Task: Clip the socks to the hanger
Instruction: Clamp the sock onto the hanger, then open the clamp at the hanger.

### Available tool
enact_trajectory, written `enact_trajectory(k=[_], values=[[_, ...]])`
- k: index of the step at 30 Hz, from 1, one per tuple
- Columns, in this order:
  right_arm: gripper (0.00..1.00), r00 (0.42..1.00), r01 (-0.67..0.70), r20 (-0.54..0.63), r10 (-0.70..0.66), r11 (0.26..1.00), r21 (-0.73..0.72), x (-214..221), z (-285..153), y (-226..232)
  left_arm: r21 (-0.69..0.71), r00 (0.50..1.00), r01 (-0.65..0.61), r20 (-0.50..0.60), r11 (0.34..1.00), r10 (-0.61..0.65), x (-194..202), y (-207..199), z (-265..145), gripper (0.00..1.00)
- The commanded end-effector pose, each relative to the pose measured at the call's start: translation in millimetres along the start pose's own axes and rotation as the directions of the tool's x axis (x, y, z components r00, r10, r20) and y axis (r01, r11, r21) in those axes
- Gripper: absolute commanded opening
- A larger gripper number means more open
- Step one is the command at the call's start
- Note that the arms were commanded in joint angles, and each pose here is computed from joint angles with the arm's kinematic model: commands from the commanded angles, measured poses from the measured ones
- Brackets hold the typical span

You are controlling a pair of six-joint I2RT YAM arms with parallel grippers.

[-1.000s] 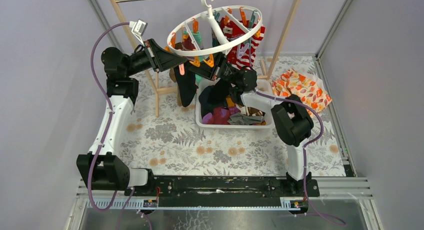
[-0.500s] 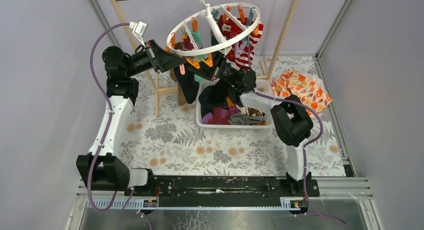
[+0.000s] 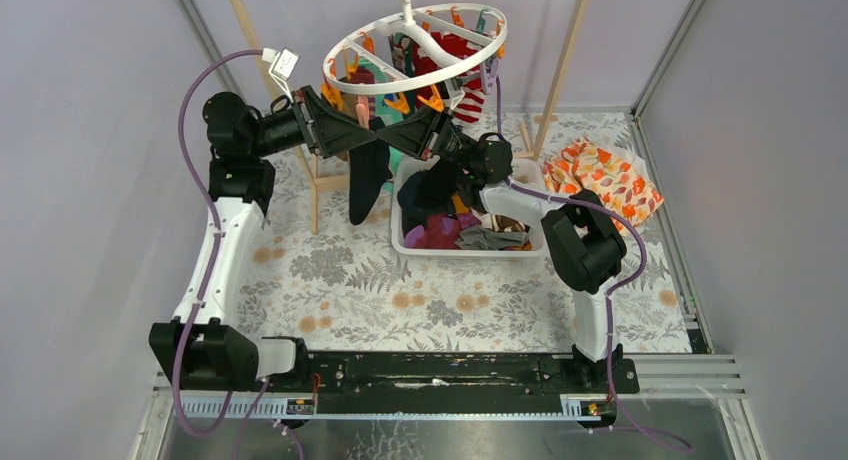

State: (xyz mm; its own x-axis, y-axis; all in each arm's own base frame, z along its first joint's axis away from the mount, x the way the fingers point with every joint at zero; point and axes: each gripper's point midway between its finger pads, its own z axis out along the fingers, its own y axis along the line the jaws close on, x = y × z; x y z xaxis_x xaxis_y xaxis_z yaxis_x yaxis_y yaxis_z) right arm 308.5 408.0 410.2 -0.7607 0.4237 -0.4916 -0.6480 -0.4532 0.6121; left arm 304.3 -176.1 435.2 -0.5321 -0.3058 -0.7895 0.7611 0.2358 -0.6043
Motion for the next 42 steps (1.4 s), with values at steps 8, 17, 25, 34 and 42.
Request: enact_trajectory(k=[8,17,25,34,42], values=[[0.15,0.992,0.124,0.016,-0.124,0.977,-0.172,-5,12,60,-0.144,0.993,-0.114,-0.058,0.983,0.106,25,4,-26,0.98],[0.26,0.992,0.122,0.024,-0.12,0.978,-0.167,-6,11,61,-0.175,0.995,-0.044,-0.094,0.984,0.028,48,32,-28,0.57],[0.73,0.988,0.155,0.035,-0.152,0.982,-0.107,-12,-8,54,-0.172,0.995,-0.053,-0.092,0.984,0.038,41,28,-27,0.06],[0.76,0.981,0.188,0.063,-0.183,0.978,-0.085,-35,-17,49,-0.201,0.995,-0.065,-0.092,0.977,0.048,38,24,-32,0.04],[0.7,0.98,0.197,0.065,-0.19,0.972,-0.128,-44,-8,59,-0.258,0.993,-0.093,-0.094,0.962,0.071,32,31,-36,0.04]])
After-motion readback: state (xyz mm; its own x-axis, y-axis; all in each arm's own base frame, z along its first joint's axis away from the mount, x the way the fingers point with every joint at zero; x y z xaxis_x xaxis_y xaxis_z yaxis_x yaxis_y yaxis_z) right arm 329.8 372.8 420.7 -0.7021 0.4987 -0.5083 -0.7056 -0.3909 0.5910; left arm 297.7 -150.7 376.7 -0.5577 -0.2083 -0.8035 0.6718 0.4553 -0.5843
